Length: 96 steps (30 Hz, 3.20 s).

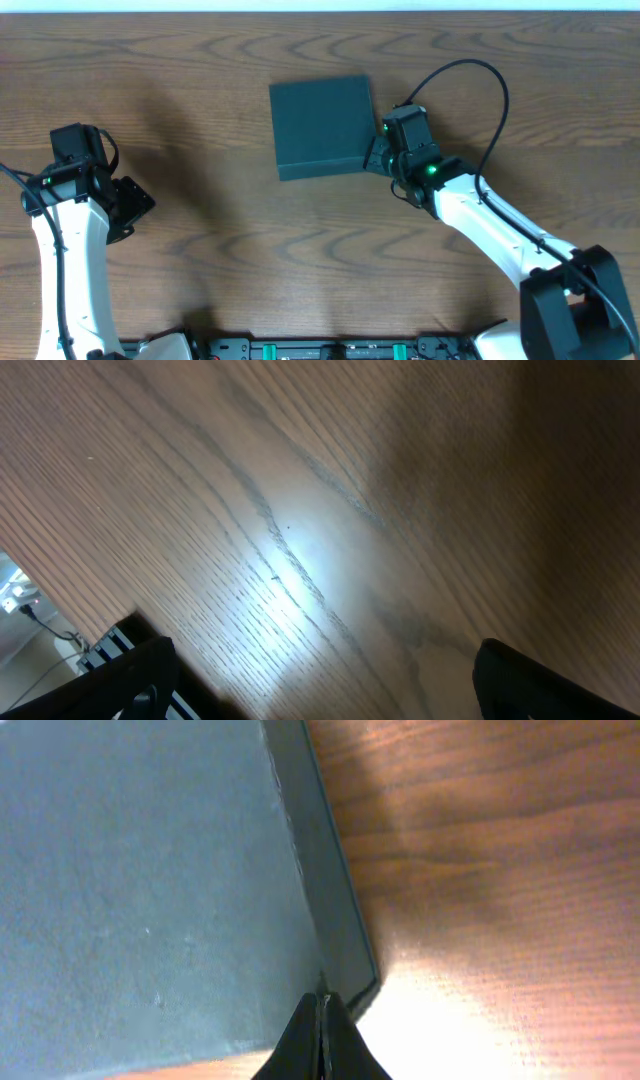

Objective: Pack container

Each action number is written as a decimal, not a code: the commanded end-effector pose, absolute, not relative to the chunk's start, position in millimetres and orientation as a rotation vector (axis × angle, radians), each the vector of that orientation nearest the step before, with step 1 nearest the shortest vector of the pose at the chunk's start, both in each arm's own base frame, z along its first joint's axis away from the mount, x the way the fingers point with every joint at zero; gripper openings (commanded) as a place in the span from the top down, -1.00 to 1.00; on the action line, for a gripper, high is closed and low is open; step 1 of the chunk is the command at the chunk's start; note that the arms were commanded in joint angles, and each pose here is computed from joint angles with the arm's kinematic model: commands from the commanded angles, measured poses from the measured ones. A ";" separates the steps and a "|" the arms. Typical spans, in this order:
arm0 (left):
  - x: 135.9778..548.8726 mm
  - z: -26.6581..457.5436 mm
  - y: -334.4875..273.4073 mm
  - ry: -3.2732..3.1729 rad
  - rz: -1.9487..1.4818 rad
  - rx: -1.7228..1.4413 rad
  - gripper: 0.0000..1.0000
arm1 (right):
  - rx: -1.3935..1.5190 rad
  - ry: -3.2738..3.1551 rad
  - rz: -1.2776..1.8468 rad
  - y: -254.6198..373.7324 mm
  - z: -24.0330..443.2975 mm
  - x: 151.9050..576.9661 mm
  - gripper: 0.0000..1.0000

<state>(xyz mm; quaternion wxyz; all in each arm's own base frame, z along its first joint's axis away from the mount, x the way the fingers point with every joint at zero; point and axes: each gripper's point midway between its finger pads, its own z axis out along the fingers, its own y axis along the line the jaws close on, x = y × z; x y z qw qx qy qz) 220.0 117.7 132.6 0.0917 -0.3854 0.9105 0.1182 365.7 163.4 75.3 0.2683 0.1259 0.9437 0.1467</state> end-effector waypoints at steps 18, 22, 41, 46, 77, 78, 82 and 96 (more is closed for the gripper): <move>218.5 133.6 121.6 2.704 0.378 -1.148 -0.91 | 0.175 2.494 0.487 174.7 143.0 303.7 0.98; 218.5 133.6 121.6 2.704 0.378 -1.148 -0.90 | 0.115 2.420 0.482 158.5 183.8 283.6 0.97; 218.5 133.6 121.6 2.704 0.378 -1.148 -0.91 | 0.024 2.018 0.257 46.0 284.3 180.9 0.18; 218.5 133.6 121.6 2.704 0.378 -1.148 -0.91 | 0.134 1.992 0.220 30.5 286.0 180.2 -0.06; 218.5 133.6 121.6 2.704 0.378 -1.148 -0.90 | 0.183 2.018 -0.293 -28.4 258.5 182.3 -0.98; 218.5 133.6 121.6 2.704 0.378 -1.148 -0.90 | 0.137 2.081 -0.306 -27.6 245.8 175.7 -0.98; 218.5 133.6 121.6 2.704 0.378 -1.148 -0.90 | 0.024 2.294 -0.335 -30.3 206.4 146.3 -0.98; 218.5 133.6 121.6 2.704 0.378 -1.148 -0.90 | 0.575 2.000 -0.296 -73.4 247.6 149.2 -0.99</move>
